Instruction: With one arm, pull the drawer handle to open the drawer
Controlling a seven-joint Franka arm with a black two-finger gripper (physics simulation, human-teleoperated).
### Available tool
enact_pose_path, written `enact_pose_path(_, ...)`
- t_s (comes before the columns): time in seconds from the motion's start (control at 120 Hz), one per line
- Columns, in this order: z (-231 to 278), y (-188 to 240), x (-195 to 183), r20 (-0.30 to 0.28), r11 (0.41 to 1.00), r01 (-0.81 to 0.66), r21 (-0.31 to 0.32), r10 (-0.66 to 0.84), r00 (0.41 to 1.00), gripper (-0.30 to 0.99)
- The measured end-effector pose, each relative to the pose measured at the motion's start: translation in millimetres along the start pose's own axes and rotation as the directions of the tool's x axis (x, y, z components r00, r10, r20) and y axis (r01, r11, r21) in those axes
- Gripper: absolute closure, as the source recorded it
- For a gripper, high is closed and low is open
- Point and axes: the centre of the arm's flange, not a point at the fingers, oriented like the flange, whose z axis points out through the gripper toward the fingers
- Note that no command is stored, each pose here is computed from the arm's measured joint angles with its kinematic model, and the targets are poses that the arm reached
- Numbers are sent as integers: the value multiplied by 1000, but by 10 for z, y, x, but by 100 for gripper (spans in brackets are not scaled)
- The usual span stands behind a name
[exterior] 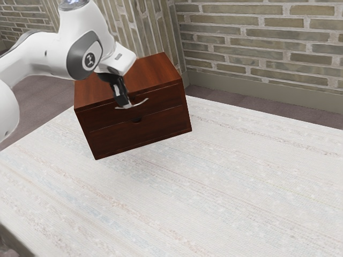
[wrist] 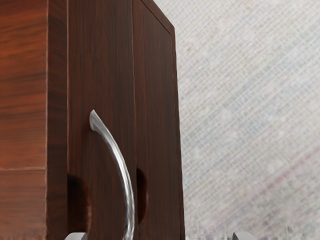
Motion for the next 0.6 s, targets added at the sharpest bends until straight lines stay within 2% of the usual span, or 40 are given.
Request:
enact_pose_path(0.275,184,29,-28,1,1000,-9,1,9,1000,41)
enact_pose_path(0.6,342,117,-17,-33,999,-22,34,23,999,47)
